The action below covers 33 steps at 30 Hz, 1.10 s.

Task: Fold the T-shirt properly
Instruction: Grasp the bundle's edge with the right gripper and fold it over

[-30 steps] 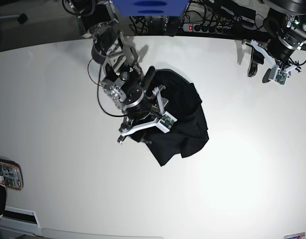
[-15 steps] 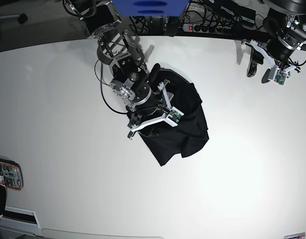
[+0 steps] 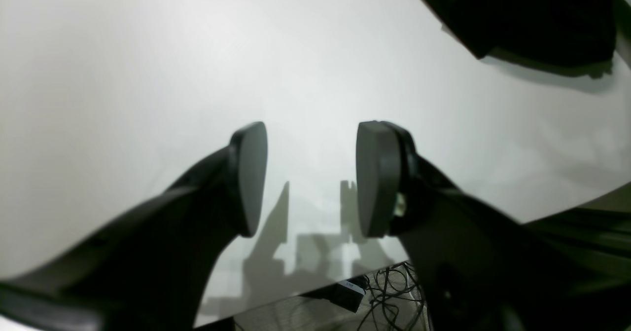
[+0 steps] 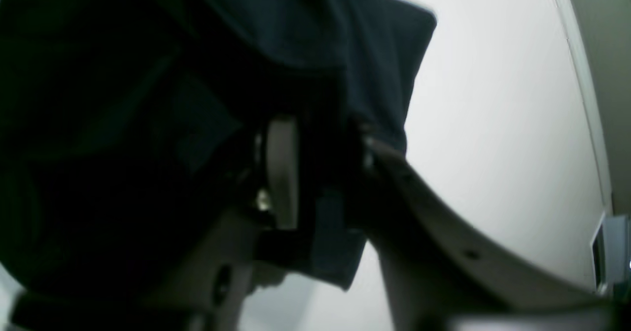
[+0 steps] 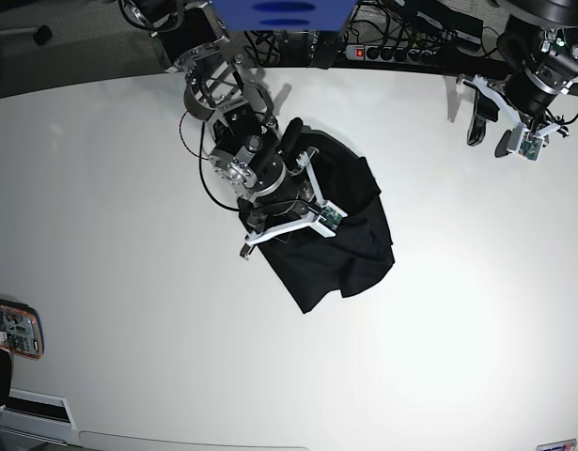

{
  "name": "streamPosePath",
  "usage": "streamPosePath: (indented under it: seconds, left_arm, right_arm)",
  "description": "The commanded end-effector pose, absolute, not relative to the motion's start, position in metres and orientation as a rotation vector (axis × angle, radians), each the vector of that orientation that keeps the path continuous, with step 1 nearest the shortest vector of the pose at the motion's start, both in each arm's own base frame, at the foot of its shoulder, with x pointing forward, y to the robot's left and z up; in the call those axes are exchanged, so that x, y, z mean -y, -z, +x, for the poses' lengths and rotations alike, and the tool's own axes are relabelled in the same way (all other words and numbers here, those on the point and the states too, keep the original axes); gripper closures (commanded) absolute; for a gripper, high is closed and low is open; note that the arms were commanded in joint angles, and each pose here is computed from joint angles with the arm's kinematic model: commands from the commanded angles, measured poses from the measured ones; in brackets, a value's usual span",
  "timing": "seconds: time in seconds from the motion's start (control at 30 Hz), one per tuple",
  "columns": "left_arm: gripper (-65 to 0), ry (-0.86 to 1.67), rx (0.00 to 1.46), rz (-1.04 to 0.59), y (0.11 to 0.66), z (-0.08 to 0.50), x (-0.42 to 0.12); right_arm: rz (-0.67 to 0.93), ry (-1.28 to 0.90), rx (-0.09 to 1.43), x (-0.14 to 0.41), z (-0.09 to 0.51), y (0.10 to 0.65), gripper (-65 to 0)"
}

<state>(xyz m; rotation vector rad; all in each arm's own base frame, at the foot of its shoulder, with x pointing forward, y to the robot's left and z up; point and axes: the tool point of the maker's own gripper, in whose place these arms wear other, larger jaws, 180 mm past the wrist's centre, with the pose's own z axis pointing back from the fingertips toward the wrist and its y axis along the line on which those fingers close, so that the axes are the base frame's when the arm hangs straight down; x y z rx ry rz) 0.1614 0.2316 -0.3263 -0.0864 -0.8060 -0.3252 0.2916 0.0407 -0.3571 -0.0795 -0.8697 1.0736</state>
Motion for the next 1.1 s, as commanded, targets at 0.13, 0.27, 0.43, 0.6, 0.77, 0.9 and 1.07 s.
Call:
streamPosePath:
  seconds: [0.13, 0.27, 0.43, 0.6, 0.77, 0.9, 1.07]
  left_arm:
    - [-28.2, 0.336, 0.838, -0.089, 0.318, 0.166, -0.231]
    - [-28.2, 0.336, 0.838, -0.089, 0.318, 0.166, -0.231]
    - [-28.2, 0.336, 0.838, -0.089, 0.318, 0.166, -0.231]
    - [-28.2, 0.336, 0.838, -0.089, 0.318, 0.166, -0.231]
    - [-28.2, 0.333, 0.836, -0.091, 0.318, 0.165, -0.230]
    - [-28.2, 0.333, 0.838, -0.091, 0.318, 0.165, -0.230]
    - [-28.2, 0.346, 0.826, -0.137, 0.324, 0.163, -0.215]
  right_arm:
    - [-0.083, -1.051, 0.983, -0.048, 0.303, 0.323, -6.1]
    - [-0.083, -1.050, 0.985, -0.048, 0.304, 0.322, -5.7]
    - [-0.047, -1.114, 0.995, -0.070, 0.290, 0.322, 0.0]
    - [0.058, -1.130, 1.058, -0.119, 0.278, 0.300, 0.0]
    - [0.090, -1.221, 1.086, -0.148, 0.265, 0.292, 0.0]
    - [0.086, -1.345, 1.004, -0.168, 0.250, 0.319, 0.0]
    - [0.034, -1.367, 1.037, -0.194, 0.254, 0.328, 0.0]
